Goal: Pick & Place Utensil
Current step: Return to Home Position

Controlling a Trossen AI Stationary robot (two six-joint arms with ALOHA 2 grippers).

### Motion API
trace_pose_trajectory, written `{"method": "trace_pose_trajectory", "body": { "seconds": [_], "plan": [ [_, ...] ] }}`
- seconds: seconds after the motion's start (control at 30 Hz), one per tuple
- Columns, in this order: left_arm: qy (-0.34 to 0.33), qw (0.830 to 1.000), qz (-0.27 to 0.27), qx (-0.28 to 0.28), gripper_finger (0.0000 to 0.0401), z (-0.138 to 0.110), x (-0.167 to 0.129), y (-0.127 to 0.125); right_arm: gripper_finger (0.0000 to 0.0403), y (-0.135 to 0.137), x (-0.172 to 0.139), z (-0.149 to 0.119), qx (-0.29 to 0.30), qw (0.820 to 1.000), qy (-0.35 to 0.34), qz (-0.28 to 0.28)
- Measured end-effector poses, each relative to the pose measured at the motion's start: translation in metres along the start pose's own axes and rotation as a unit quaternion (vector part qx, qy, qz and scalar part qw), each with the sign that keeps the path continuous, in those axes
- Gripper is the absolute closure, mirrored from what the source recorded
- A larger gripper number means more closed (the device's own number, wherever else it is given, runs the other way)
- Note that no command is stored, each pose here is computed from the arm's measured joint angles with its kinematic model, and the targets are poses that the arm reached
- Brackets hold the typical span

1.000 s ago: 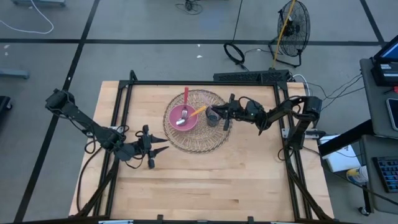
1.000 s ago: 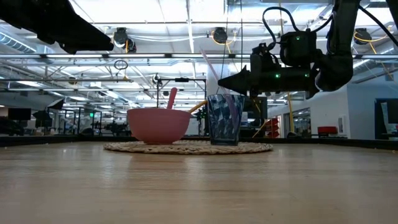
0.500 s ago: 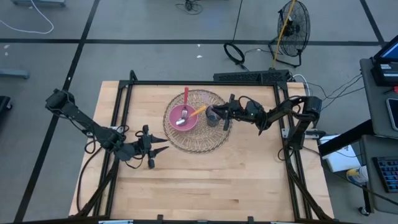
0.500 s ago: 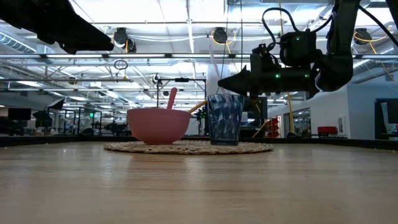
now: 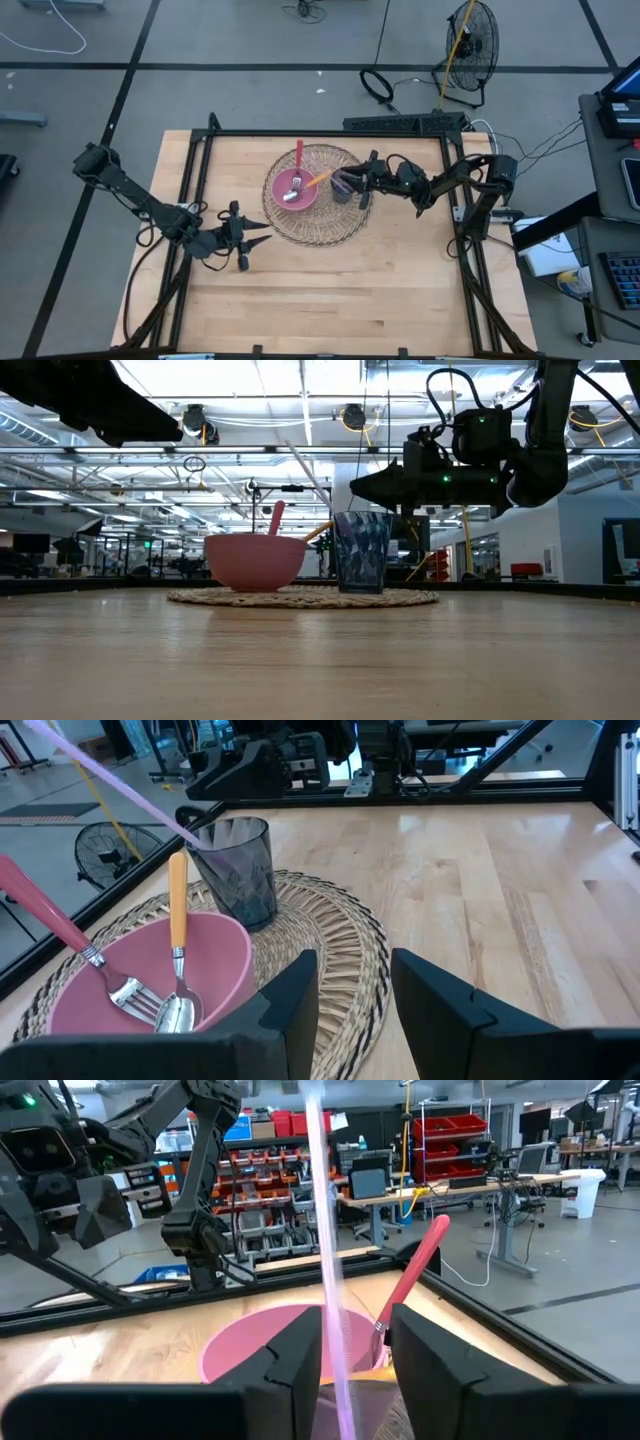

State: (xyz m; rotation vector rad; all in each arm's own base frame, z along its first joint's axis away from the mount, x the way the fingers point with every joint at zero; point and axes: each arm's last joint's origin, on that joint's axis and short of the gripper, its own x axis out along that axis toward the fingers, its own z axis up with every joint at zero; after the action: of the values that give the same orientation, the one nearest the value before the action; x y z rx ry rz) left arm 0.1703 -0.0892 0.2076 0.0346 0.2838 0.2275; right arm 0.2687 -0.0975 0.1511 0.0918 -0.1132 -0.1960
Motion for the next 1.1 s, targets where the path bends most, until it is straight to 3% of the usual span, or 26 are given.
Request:
{"method": "trace_pose_trajectory", "body": {
  "seconds": [0.2,0.43,0.6,1.0,1.1],
  "plan": [
    [0.000,1.000,0.000,0.000,0.0270,0.000,0.000,0.000,0.0292,0.001,0.000,0.003,-0.003,1.000,-0.015,0.009],
    [-0.004,1.000,-0.001,-0.004,0.0270,0.001,0.000,0.000,0.0289,0.007,-0.003,0.020,-0.013,0.996,-0.049,0.073],
    [-0.030,0.999,0.018,-0.004,0.0270,0.007,0.000,0.000,0.0289,0.013,-0.023,0.037,-0.026,0.993,-0.056,0.098],
    [-0.099,0.992,0.065,0.045,0.0270,0.026,-0.001,0.003,0.0292,0.025,-0.090,0.052,-0.024,0.997,0.023,0.073],
    [-0.111,0.990,0.082,0.031,0.0270,0.030,0.002,0.008,0.0293,0.026,-0.097,0.052,-0.006,0.996,0.056,0.070]
  ]
}}
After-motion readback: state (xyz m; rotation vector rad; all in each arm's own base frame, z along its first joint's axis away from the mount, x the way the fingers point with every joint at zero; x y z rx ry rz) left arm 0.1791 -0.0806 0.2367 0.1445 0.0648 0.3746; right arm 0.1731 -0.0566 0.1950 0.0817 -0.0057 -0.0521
